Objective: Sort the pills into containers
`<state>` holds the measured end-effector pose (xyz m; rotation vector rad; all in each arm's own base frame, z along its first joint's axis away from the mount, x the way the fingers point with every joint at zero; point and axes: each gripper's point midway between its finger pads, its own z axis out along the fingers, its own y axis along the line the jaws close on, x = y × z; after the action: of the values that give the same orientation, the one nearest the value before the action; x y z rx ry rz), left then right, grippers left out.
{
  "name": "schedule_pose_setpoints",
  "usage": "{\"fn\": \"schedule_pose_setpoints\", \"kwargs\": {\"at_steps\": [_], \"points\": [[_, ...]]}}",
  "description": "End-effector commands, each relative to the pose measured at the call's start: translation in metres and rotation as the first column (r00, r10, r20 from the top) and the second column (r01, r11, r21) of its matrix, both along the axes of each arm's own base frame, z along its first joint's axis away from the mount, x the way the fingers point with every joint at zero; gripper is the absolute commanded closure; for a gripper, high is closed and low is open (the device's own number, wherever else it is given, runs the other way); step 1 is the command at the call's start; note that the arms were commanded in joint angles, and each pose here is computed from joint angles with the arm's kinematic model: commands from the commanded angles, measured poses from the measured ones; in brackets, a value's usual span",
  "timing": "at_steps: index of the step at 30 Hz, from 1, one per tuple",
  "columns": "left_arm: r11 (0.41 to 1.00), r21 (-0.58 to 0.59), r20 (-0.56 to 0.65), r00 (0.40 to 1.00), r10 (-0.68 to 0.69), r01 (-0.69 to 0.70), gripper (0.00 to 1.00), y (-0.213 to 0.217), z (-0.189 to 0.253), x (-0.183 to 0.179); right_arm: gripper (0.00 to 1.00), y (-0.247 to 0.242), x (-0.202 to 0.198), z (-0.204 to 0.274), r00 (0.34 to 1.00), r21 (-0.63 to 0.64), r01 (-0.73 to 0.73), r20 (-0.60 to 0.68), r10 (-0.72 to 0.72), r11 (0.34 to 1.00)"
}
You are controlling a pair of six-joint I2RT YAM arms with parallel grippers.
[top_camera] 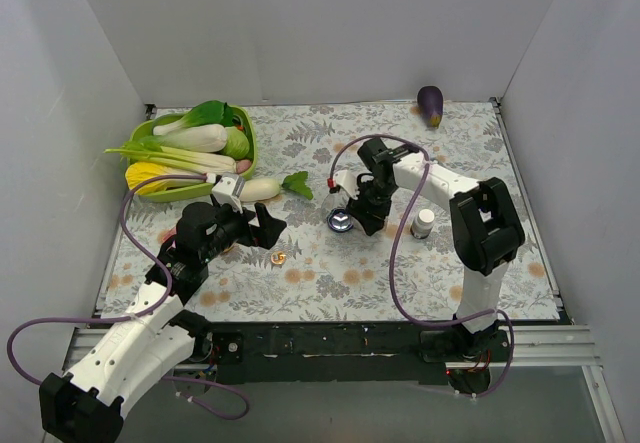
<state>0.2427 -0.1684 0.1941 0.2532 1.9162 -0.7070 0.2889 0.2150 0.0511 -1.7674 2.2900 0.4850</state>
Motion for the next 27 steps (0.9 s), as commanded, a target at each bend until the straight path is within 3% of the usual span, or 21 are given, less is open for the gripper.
{"fn": "schedule_pose_setpoints", "kwargs": {"at_steps": [1, 27], "points": [[1.0, -0.001, 0.044, 0.999, -0.004, 0.004, 0.02, 0.0012, 0.0134, 0.0007, 0.99, 0.003, 0.0006, 0.0035, 0.999, -0.034, -0.032, -0.014, 0.031, 0.999], [1.0, -0.006, 0.052, 0.998, -0.026, 0.026, 0.02, -0.001, 0.0169, -0.0025, 0.99, 0.0002, 0.0038, 0.0093, 0.996, -0.183, -0.083, -0.045, 0.076, 0.98]]}}
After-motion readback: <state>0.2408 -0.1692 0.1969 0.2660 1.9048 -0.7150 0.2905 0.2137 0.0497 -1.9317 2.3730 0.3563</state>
